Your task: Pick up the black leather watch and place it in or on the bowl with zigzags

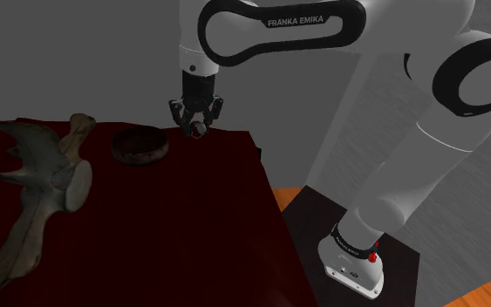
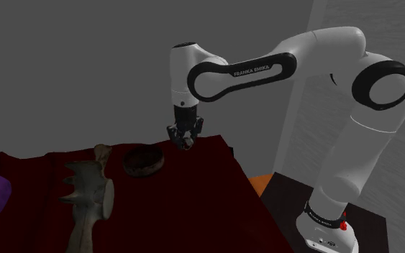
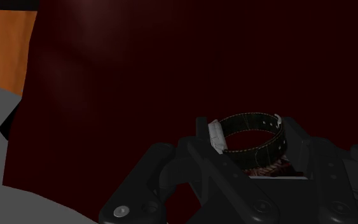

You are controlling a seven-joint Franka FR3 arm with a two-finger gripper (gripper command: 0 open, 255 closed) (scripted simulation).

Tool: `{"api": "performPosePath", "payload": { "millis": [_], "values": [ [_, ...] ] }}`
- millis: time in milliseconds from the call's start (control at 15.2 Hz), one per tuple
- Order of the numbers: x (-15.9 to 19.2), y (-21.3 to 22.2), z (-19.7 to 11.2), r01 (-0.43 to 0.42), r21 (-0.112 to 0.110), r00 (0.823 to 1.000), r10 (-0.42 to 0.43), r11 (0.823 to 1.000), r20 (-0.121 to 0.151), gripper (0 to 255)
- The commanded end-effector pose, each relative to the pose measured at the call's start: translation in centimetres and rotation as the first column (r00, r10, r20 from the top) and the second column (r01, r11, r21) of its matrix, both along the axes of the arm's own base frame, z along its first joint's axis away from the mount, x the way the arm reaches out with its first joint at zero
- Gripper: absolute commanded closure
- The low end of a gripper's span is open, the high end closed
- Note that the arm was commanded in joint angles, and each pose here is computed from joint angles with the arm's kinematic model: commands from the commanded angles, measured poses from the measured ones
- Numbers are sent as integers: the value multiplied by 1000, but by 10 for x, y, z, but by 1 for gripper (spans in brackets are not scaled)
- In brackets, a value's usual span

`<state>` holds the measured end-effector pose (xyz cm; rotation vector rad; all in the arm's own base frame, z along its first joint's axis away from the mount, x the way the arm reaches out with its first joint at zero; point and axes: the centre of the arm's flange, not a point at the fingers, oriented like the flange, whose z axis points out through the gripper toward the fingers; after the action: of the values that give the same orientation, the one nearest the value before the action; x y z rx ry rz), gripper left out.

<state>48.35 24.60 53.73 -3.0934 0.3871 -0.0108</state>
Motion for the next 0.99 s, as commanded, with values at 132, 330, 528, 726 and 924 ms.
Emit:
{"api": "performPosePath", "payload": {
  "millis": [132, 330, 528, 726, 924],
  "values": [
    [46, 18, -1, 0, 0, 1000, 0, 1000, -1, 255],
    [82, 33, -2, 0, 0, 1000, 0, 1000, -1, 255],
    [119, 47, -2, 0, 0, 1000, 0, 1000, -1, 255],
    [156, 61, -3, 1, 0, 1000, -1, 1000, -1, 255],
    [181, 71, -8, 1, 0, 1000, -1, 1000, -1, 255]
  ]
}}
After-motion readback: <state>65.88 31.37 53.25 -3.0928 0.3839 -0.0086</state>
